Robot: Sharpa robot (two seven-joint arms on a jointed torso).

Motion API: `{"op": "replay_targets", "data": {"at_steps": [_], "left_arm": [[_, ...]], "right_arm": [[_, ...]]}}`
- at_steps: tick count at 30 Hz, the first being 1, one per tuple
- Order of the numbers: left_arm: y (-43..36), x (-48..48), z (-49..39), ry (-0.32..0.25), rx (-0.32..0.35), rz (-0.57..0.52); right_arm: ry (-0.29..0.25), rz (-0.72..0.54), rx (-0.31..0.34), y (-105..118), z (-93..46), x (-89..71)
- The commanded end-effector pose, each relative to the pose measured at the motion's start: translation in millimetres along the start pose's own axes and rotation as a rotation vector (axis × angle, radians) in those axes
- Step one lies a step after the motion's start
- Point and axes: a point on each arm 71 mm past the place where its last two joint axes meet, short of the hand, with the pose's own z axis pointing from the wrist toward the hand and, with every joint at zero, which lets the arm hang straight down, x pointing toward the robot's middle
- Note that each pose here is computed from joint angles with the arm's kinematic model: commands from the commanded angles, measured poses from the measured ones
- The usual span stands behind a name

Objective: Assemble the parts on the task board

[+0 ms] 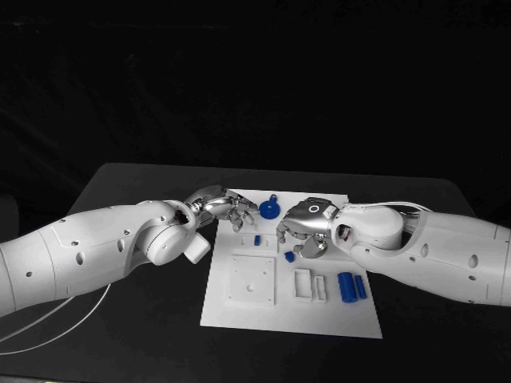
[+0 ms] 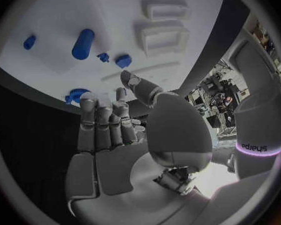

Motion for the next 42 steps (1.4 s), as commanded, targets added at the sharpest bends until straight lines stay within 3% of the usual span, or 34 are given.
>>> {"op": "replay_targets", "data": {"at_steps": [1,13,21,42], "left_arm": [[-2.4,1.1,0.6,-0.001,0.019,-0.011],[-2.1,1.3,0.7,0.003,0.016,-0.011],[-2.0,1.8,0.9,0.008,0.014,-0.012],[-1.3,2.6,1.2,0.016,0.003,-0.013]], "right_arm": [[-0.008,-0.039,0.003,1.5,2.2,1.4],[0.063,-0.044,0.0,3.7,4.6,18.6],[0.081,-0.043,0.012,0.0,5.6,27.6],[0.052,-0.022,0.025,2.0,10.4,34.0]]}}
